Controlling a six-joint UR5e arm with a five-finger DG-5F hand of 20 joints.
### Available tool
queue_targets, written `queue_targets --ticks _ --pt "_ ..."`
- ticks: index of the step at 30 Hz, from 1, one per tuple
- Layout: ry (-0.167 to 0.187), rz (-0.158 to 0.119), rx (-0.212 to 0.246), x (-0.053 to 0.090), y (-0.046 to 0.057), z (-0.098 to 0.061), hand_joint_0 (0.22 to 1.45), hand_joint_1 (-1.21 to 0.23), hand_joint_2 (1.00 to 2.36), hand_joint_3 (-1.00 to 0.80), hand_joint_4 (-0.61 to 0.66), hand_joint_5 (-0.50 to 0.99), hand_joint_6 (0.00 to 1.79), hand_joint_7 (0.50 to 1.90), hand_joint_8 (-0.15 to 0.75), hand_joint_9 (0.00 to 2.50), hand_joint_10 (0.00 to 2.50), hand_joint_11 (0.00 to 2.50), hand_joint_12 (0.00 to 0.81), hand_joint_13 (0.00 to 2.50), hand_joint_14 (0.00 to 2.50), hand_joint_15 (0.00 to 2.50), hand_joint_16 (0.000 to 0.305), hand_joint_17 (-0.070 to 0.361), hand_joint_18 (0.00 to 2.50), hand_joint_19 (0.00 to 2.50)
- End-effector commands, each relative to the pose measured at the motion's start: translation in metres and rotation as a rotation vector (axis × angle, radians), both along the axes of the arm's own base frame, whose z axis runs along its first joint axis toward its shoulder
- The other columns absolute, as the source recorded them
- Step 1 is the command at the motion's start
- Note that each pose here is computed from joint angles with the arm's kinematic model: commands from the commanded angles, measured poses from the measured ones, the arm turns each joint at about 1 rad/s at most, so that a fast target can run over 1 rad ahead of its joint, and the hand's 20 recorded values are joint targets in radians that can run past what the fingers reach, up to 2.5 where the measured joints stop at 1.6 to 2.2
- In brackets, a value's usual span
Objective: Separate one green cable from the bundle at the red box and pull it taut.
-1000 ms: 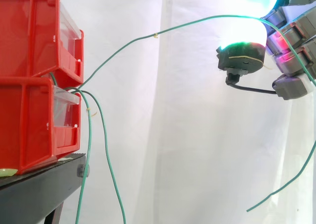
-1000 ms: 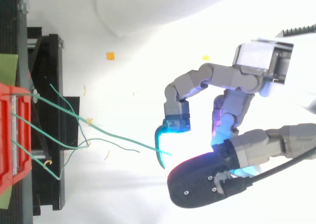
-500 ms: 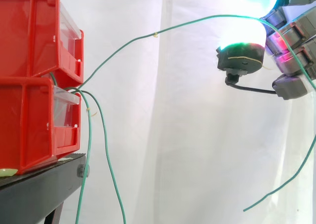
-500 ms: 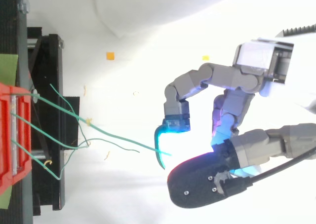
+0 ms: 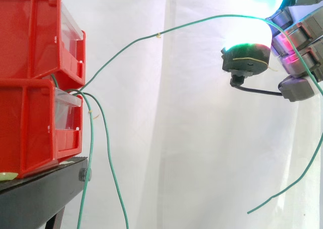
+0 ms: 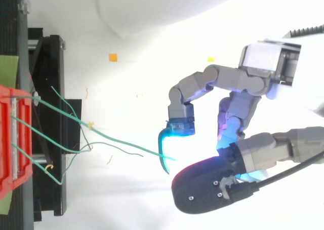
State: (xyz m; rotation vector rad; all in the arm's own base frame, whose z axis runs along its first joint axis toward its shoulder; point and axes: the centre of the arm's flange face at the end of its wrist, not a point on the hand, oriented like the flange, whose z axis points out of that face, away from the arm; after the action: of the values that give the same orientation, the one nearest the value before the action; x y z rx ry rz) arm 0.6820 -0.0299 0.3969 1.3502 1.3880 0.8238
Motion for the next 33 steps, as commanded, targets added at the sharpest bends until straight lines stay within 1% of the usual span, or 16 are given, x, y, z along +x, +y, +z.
queue_targets --ticks 1,5,18,19,20,23,29,31,32,33 --pt "0.0 0.0 0.0 0.0 0.0 0.0002 0.71 -0.56 1.0 -0.5 0.31 -0.03 0.77 1.14 0.13 1.45 0.01 1.74 0.191 1.23 0.36 1.67 0.025 0.057 0.88 0.95" --pt "0.0 -0.002 0.0 -0.0001 -0.001 0.0002 0.71 -0.56 1.0 -0.5 0.31 -0.03 0.77 1.14 0.13 1.46 0.01 1.74 0.191 1.23 0.36 1.68 0.025 0.057 0.88 0.95" --pt "0.0 0.0 0.0 0.0 0.0 0.0002 0.71 -0.56 1.0 -0.5 0.31 -0.03 0.77 1.14 0.123 1.46 0.01 1.74 0.191 1.23 0.35 1.68 0.025 0.057 0.87 0.95" --pt "0.0 0.0 0.0 0.0 0.0 0.0002 0.71 -0.56 1.0 -0.5 0.31 -0.03 0.77 1.14 0.137 1.46 0.01 1.76 0.193 1.23 0.35 1.68 0.025 0.057 0.87 0.95" --pt "0.0 0.0 0.0 0.0 0.0 0.0002 0.71 -0.56 1.0 -0.5 0.31 -0.03 0.77 1.14 0.121 1.46 0.01 1.75 0.196 1.23 0.35 1.68 0.025 0.057 0.87 0.95" --pt "0.0 0.0 0.0 0.0 0.0 0.0002 0.71 -0.56 1.0 -0.5 0.31 -0.03 0.77 1.14 0.137 1.46 0.01 1.74 0.19 1.23 0.36 1.67 0.025 0.057 0.87 0.95" --pt "0.0 0.0 0.0 0.0 0.0 0.0002 0.71 -0.56 1.0 -0.5 0.31 -0.03 0.77 1.14 0.136 1.46 0.01 1.74 0.198 1.23 0.35 1.68 0.025 0.057 0.87 0.95" --pt "0.0 0.0 0.0 0.0 0.0 0.0002 0.71 -0.56 1.0 -0.5 0.31 -0.03 0.77 1.14 0.121 1.46 0.01 1.74 0.19 1.23 0.35 1.68 0.025 0.057 0.87 0.95" --pt "0.001 0.0 0.0 0.0003 0.0001 -0.0009 0.71 -0.56 1.0 -0.5 0.31 -0.03 0.77 1.15 0.136 1.46 0.01 1.74 0.192 1.23 0.35 1.67 0.025 0.057 0.88 0.95" --pt "0.001 0.0 0.0 0.0003 0.0001 -0.0009 0.71 -0.56 1.0 -0.5 0.31 -0.03 0.77 1.14 0.127 1.46 0.01 1.74 0.19 1.23 0.35 1.68 0.025 0.057 0.88 0.95"
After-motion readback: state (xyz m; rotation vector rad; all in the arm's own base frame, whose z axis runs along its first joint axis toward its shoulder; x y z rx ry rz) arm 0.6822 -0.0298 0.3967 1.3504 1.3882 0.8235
